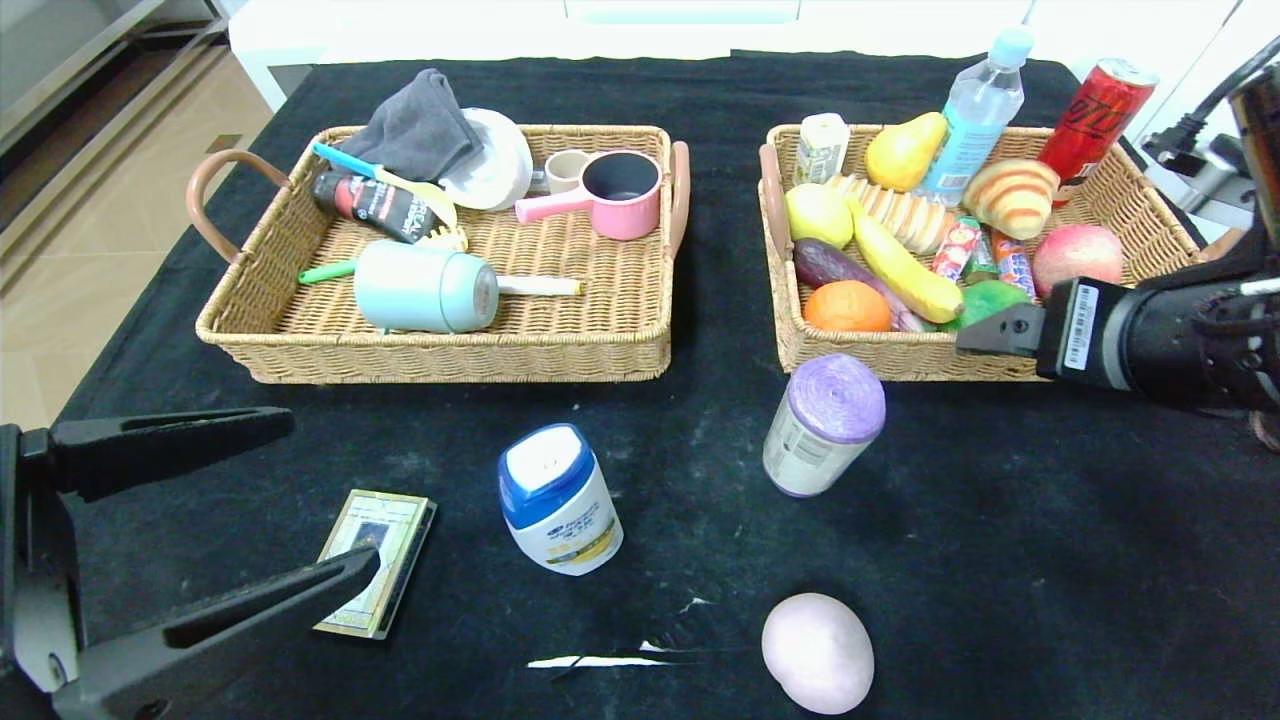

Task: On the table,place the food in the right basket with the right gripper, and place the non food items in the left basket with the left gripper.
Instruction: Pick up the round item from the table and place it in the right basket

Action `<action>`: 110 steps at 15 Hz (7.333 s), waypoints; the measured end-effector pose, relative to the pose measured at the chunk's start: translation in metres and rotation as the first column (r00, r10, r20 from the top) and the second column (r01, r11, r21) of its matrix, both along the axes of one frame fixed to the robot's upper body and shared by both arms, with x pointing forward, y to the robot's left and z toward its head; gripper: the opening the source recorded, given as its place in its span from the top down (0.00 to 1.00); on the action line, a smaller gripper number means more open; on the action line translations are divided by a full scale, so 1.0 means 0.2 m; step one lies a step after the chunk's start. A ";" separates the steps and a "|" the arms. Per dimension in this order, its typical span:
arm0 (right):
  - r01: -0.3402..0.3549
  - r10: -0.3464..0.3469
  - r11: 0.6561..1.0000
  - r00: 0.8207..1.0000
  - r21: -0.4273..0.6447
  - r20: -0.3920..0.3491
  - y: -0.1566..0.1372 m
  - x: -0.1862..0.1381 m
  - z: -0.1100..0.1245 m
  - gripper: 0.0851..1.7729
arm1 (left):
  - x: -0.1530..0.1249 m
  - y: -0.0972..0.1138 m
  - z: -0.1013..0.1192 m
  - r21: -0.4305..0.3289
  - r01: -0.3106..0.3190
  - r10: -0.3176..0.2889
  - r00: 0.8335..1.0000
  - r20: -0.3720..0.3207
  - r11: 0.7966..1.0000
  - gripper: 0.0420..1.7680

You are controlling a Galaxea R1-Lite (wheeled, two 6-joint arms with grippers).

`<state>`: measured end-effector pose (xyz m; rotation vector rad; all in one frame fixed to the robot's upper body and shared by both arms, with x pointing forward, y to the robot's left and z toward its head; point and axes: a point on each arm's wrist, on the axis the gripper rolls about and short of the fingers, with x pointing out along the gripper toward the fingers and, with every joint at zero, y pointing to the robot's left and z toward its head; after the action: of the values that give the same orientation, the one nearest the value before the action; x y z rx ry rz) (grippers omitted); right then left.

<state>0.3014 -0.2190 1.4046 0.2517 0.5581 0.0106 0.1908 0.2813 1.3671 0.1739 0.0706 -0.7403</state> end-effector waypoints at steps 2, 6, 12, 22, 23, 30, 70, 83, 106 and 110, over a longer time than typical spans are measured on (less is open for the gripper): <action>-0.044 0.043 0.999 0.998 -0.020 -0.035 -0.01 -0.11 -0.01 0.06 | 0.00 0.00 0.00 0.001 0.000 0.000 1.000 -0.002 1.000 0.03; -0.144 0.139 0.988 0.987 -0.050 -0.085 -0.02 -0.29 -0.10 0.05 | 0.00 0.00 -0.01 0.005 0.003 -0.003 1.000 -0.012 1.000 0.03; -0.197 0.196 0.980 0.968 0.009 -0.159 0.04 -0.41 -0.21 0.04 | 0.01 -0.01 -0.02 0.009 0.008 -0.008 1.000 -0.020 1.000 0.03; -0.200 0.189 0.978 0.968 -0.050 -0.167 0.33 -0.39 -0.34 0.04 | 0.01 -0.01 -0.01 0.004 0.008 -0.008 1.000 -0.010 1.000 0.03; -0.190 0.184 0.981 0.974 -0.033 -0.136 0.36 -0.39 -0.33 0.04 | 0.00 -0.01 -0.01 0.004 0.008 -0.008 1.000 -0.009 1.000 0.03; -0.192 0.186 0.979 0.979 -0.063 -0.090 0.44 -0.41 -0.37 0.04 | 0.01 -0.01 -0.02 0.006 0.008 -0.008 1.000 -0.013 1.000 0.03; -0.164 0.145 0.972 0.982 -0.166 -0.121 0.70 -0.36 -0.65 0.63 | 0.01 -0.01 -0.02 0.018 0.008 -0.007 1.000 -0.012 1.000 0.03; -0.164 0.144 0.971 0.982 -0.172 -0.123 0.70 -0.36 -0.66 0.96 | 0.01 -0.01 -0.03 0.019 0.009 -0.009 1.000 -0.013 1.000 0.03; -0.078 0.077 0.969 0.997 -0.233 -0.015 0.34 -0.28 -0.33 0.96 | 0.01 -0.01 -0.03 0.028 0.010 -0.010 1.000 -0.012 1.000 0.03; -0.043 0.057 0.968 0.997 -0.247 0.049 0.26 -0.21 -0.20 0.96 | 0.01 -0.01 -0.02 0.023 0.008 -0.008 1.000 -0.004 1.000 0.03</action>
<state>0.2586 -0.1660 1.3649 -0.0048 0.5043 -0.0030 0.1923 0.2798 1.3623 0.1948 0.0819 -0.7477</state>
